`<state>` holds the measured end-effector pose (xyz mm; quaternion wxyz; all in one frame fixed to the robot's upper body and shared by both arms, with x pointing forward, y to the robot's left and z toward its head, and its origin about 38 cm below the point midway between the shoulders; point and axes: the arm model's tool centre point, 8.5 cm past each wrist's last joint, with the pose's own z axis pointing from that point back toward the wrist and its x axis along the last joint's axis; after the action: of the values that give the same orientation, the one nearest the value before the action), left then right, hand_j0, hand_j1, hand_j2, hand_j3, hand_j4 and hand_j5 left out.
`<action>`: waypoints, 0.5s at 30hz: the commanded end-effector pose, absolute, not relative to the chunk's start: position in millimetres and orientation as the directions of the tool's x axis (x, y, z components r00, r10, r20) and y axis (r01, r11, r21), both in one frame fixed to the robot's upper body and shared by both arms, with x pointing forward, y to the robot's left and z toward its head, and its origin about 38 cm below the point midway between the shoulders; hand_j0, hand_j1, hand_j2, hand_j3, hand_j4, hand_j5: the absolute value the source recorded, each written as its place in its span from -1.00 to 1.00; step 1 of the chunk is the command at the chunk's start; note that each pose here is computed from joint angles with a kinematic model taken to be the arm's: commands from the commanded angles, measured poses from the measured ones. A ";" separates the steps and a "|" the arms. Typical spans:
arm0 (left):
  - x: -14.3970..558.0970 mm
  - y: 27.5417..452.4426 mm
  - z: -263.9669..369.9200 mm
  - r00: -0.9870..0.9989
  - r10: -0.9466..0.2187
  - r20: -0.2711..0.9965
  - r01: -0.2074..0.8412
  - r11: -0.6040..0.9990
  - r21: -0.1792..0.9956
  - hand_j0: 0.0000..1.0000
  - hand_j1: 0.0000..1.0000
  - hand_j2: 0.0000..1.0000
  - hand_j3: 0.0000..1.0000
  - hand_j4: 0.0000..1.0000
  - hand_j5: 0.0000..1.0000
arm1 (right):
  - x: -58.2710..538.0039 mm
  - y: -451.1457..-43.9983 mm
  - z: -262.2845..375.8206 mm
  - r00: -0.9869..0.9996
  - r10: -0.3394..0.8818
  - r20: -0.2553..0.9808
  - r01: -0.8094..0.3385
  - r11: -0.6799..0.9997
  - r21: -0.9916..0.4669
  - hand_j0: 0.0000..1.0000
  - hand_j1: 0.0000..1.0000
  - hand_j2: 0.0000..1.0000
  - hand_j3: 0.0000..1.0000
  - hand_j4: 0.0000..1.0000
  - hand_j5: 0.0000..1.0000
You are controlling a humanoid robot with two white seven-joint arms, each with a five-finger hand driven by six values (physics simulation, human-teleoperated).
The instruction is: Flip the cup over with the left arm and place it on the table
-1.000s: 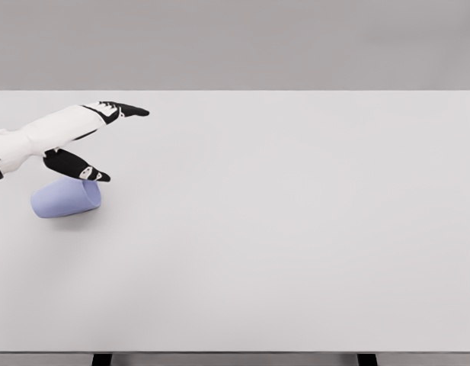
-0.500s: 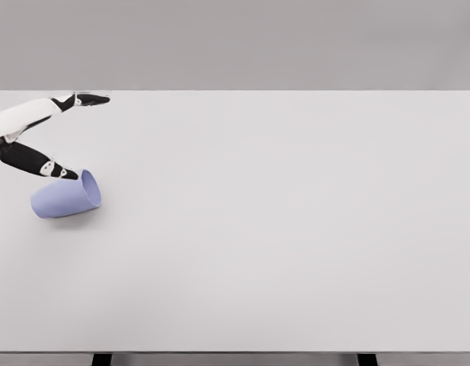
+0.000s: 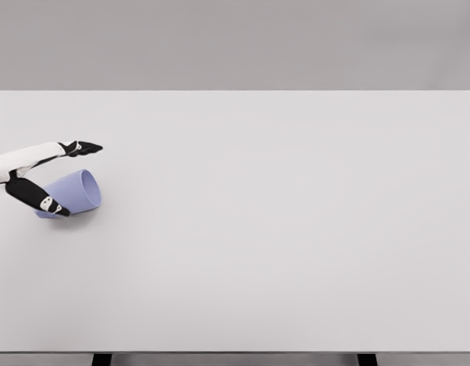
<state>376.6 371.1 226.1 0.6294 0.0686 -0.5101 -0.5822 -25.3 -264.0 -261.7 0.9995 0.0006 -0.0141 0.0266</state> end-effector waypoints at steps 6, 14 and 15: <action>382.2 373.0 214.9 -0.125 -0.835 0.537 0.633 0.350 0.691 1.00 1.00 1.00 1.00 1.00 1.00 | -25.4 -264.0 -261.7 0.998 0.053 0.028 -0.053 0.999 0.001 1.00 1.00 1.00 1.00 1.00 1.00; 378.3 374.6 199.0 -0.091 -0.840 0.535 0.636 0.365 0.680 1.00 1.00 1.00 1.00 1.00 1.00 | -25.4 -264.0 -261.7 0.998 0.053 0.028 -0.053 0.999 0.001 1.00 1.00 1.00 1.00 1.00 1.00; 378.3 374.6 199.0 -0.091 -0.840 0.535 0.636 0.365 0.680 1.00 1.00 1.00 1.00 1.00 1.00 | -24.9 -264.1 -261.8 0.998 0.053 0.029 -0.053 0.999 0.001 1.00 1.00 1.00 1.00 1.00 1.00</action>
<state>377.9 374.1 197.8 0.6661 0.1020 -0.4878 -0.5550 -25.2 -264.0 -261.8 0.9995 0.0006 -0.0142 0.0266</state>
